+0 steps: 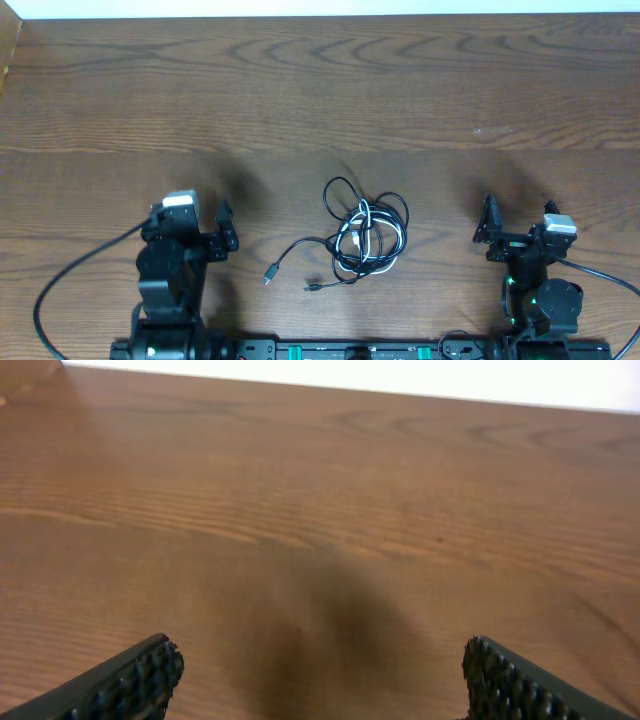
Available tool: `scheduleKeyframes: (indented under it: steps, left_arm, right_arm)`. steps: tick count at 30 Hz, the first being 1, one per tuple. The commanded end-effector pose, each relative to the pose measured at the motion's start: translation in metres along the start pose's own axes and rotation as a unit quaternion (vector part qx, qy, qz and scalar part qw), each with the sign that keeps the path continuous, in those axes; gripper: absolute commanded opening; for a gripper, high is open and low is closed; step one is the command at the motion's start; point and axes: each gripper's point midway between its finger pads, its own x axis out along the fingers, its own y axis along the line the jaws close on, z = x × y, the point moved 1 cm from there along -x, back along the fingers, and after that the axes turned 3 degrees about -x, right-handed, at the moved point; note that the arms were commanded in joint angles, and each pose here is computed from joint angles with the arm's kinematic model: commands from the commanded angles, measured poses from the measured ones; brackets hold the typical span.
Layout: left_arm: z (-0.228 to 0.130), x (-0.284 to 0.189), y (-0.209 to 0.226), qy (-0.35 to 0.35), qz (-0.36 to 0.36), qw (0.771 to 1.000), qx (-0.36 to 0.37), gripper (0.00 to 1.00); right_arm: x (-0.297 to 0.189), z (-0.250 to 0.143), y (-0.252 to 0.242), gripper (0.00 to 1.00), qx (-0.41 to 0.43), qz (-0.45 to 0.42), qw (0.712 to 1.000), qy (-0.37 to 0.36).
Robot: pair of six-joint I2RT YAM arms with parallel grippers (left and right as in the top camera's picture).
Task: Untangle cables
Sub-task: 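Raise the left arm and move the left gripper over the cable bundle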
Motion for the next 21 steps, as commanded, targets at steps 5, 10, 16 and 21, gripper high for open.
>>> scheduleKeyframes:
  steps: [5, 10, 16, 21]
  left_arm:
    - [0.026, 0.003, -0.002, 0.026, 0.007, 1.000, -0.008, 0.91]
    - [0.031, 0.000, -0.003, 0.081, 0.015, 0.997, -0.005, 0.91]
    - [0.041, -0.005, -0.004, 0.129, 0.021, 0.991, -0.002, 0.91]
    - [0.052, -0.005, -0.007, 0.152, 0.019, 0.988, 0.002, 0.91]
  right_arm:
    - [0.000, 0.000, -0.002, 0.99, -0.007, -0.003, 1.000, -0.001]
    - [0.000, 0.000, -0.002, 0.99, -0.007, -0.003, 1.000, -0.001]
    - [0.000, 0.000, -0.002, 0.99, -0.007, -0.003, 1.000, -0.001]
    - [0.000, 0.000, -0.002, 0.99, -0.007, -0.003, 1.000, -0.001]
